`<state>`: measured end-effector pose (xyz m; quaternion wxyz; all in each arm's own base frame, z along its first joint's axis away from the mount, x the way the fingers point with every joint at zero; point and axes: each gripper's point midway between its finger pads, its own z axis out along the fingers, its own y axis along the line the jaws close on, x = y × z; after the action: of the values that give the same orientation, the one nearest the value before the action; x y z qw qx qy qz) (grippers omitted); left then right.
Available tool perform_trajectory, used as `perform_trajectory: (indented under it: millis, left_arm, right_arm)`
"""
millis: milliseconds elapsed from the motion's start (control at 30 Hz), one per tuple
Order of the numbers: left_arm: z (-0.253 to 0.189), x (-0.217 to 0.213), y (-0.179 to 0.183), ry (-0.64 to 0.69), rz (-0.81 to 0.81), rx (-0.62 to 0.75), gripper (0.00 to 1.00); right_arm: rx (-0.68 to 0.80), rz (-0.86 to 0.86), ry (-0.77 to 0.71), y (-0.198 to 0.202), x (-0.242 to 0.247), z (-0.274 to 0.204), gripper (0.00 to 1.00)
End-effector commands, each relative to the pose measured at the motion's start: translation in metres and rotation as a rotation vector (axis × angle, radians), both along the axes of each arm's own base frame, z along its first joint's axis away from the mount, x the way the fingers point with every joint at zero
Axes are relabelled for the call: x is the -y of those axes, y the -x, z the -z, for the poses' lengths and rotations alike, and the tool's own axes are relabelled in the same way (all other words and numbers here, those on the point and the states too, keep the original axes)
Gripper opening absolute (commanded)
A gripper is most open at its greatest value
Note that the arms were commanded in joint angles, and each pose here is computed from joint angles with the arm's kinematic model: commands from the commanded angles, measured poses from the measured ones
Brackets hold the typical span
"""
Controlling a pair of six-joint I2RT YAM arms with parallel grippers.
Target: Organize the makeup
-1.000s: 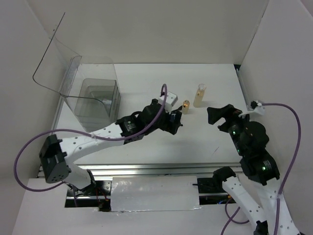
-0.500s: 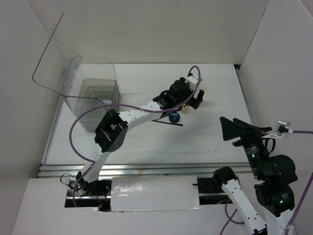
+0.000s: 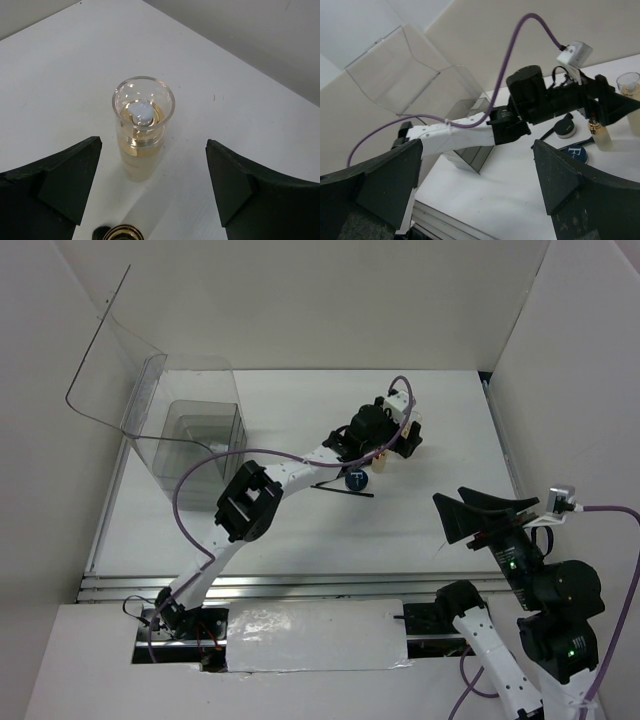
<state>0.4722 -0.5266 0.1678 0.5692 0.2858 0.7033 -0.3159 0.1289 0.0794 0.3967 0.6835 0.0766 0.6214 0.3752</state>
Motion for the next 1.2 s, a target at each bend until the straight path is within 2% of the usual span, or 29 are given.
perform_trajectory:
  millis: [0,133,267,600,700,733,867,900,933,967,1067,1100,1167]
  left_arm:
    - [-0.006,0.015,-0.009,0.046,0.016,0.068,1.00]
    - [-0.003,0.016,-0.020,0.044,-0.018,0.088,0.97]
    - [0.010,0.016,-0.026,0.036,-0.035,0.096,0.89]
    - [0.008,0.025,-0.032,0.084,-0.034,0.125,0.71]
    - [0.007,0.028,-0.035,0.090,-0.037,0.128,0.58]
    - [0.008,0.028,-0.035,0.087,-0.037,0.126,0.51]
    - [0.000,0.025,-0.028,0.105,-0.035,0.132,0.41]
    - [-0.007,0.025,-0.026,0.120,-0.032,0.145,0.31]
    - [-0.010,0.027,-0.022,0.122,-0.026,0.147,0.29]
    - [-0.020,0.027,-0.020,0.129,-0.024,0.158,0.28]
    - [-0.047,0.027,-0.015,0.151,-0.048,0.181,0.16]
    - [-0.056,0.028,-0.012,0.162,-0.053,0.188,0.07]
    - [-0.088,0.026,-0.008,0.200,-0.060,0.213,0.02]
  right_arm:
    - [0.122,-0.051,-0.018,0.022,-0.003,-0.027,1.00]
    - [0.145,-0.095,-0.031,0.031,-0.007,-0.030,1.00]
    - [0.160,-0.130,-0.035,0.037,-0.012,-0.031,1.00]
    - [0.172,-0.135,-0.019,0.038,-0.013,-0.026,1.00]
    - [0.173,-0.138,-0.014,0.039,-0.013,-0.026,1.00]
    - [0.172,-0.139,-0.012,0.039,-0.013,-0.025,1.00]
    - [0.180,-0.123,-0.010,0.040,-0.010,-0.025,1.00]
    - [0.179,-0.121,-0.009,0.039,-0.010,-0.024,1.00]
    - [0.180,-0.123,-0.010,0.040,-0.010,-0.025,1.00]
    - [0.182,-0.126,-0.009,0.040,-0.011,-0.025,1.00]
    - [0.183,-0.129,-0.010,0.041,-0.011,-0.025,1.00]
    - [0.179,-0.129,-0.009,0.040,-0.011,-0.025,1.00]
    - [0.181,-0.126,-0.011,0.040,-0.011,-0.026,1.00]
